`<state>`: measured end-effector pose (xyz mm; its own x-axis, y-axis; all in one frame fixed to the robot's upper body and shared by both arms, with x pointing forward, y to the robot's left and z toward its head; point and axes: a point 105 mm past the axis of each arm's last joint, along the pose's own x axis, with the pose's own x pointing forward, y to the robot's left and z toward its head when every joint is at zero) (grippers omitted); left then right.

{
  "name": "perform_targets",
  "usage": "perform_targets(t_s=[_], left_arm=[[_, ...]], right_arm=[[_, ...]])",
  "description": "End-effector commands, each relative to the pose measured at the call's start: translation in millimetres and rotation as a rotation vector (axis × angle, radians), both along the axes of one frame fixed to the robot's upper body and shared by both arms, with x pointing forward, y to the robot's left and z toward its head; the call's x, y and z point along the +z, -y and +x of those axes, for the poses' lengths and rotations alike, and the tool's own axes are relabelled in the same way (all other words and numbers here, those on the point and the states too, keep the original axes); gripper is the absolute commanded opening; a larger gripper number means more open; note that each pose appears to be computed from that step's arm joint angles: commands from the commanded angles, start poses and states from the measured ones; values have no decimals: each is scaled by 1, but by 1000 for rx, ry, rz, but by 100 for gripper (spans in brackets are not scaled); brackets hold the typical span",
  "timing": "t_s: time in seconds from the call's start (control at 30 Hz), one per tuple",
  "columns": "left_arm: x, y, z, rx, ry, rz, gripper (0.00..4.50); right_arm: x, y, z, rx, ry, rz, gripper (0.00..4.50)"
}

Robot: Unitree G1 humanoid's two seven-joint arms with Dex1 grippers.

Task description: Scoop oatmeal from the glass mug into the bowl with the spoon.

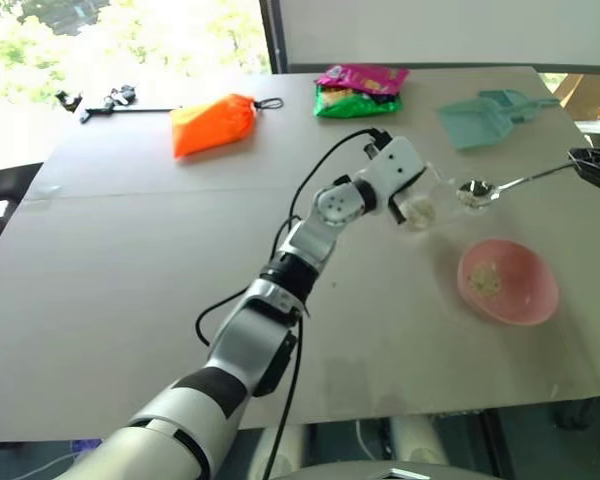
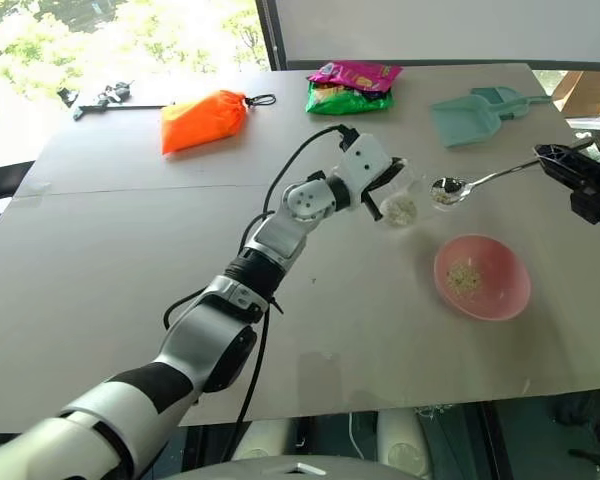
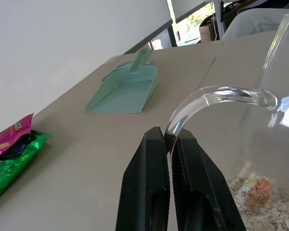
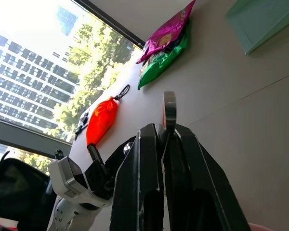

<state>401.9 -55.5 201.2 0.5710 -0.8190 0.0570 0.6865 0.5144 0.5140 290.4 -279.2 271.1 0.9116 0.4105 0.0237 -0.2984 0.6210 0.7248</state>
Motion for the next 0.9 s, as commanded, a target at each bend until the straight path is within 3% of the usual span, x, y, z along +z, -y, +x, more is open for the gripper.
perform_targets(t_s=[0.03, 0.67, 0.9], left_arm=[[24, 14, -8, -53, 83, -21, 3], [14, 20, -8, -67, 69, 10, 3], [15, 18, -6, -61, 72, 6, 3]], right_arm=[[20, 11, -15, -37, 91, -7, 0], [11, 33, -59, -39, 160, -14, 0], [-7, 24, -70, -44, 73, -136, 0]])
